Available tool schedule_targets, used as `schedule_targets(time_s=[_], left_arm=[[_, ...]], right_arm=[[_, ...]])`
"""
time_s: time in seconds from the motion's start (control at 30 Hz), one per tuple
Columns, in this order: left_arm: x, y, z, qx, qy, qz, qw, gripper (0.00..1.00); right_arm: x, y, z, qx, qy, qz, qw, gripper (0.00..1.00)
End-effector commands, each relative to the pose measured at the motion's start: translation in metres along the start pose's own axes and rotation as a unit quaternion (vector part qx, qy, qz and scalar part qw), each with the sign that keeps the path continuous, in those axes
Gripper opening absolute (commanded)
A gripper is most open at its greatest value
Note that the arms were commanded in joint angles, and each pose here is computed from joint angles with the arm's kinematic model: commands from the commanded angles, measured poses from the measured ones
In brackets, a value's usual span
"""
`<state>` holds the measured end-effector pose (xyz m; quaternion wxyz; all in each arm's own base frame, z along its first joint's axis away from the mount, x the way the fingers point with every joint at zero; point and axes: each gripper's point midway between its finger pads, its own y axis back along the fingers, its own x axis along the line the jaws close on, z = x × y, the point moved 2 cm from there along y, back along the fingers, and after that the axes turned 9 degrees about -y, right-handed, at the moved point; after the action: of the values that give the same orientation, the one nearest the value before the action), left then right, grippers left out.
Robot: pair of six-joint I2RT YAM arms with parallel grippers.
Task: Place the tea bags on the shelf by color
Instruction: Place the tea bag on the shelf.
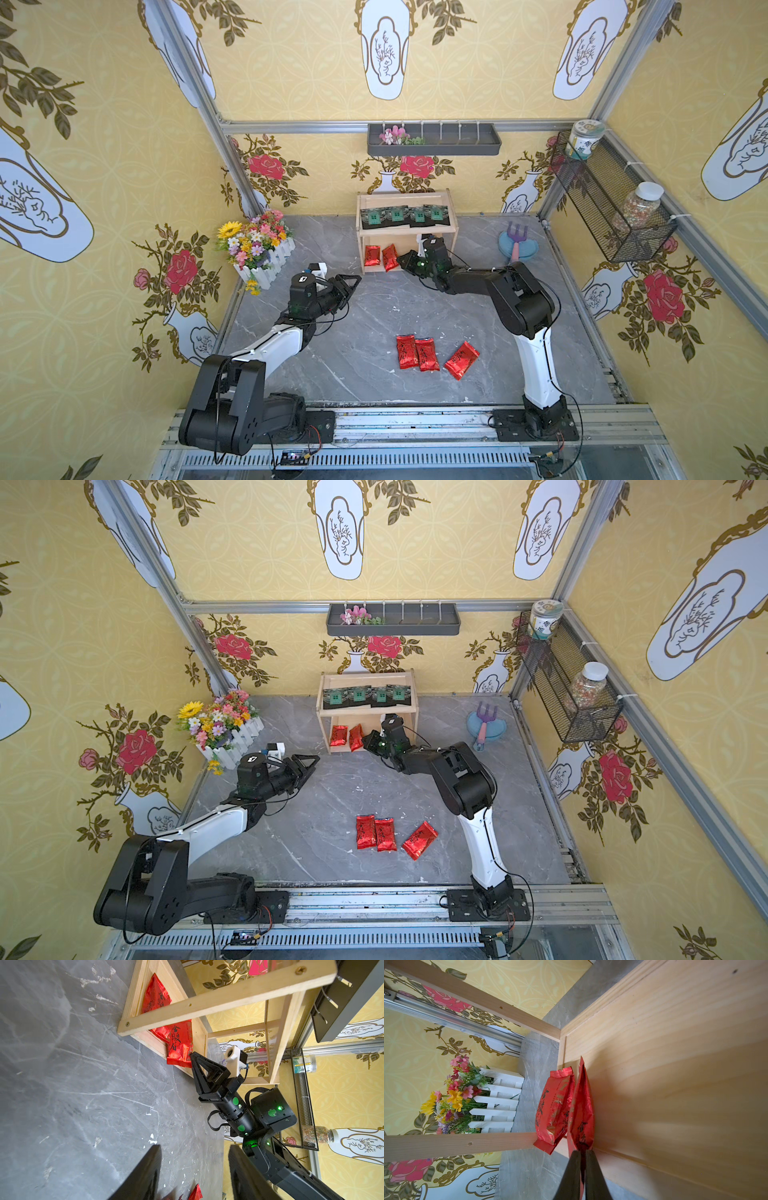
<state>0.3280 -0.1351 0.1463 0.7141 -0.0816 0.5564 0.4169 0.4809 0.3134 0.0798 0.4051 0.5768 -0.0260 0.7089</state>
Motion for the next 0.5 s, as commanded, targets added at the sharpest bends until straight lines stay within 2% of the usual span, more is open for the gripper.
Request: schedule_targets(time_s=[0.0,0.47], left_arm=[[0.0015,-0.0004,-0.0018,0.004,-0.008,-0.002,1.000,0.58],[0.0015,-0.0012,-0.0024,0.005,-0.009,-0.005,1.000,0.58]], right_arm=[[-0.0049,-0.0011,0.0042,-0.020,-0.006,-0.010,1.000,0.12],[-0.0070,-0.0071,0.0025,-0.043,-0.026,-0.014,0.999,0.12]])
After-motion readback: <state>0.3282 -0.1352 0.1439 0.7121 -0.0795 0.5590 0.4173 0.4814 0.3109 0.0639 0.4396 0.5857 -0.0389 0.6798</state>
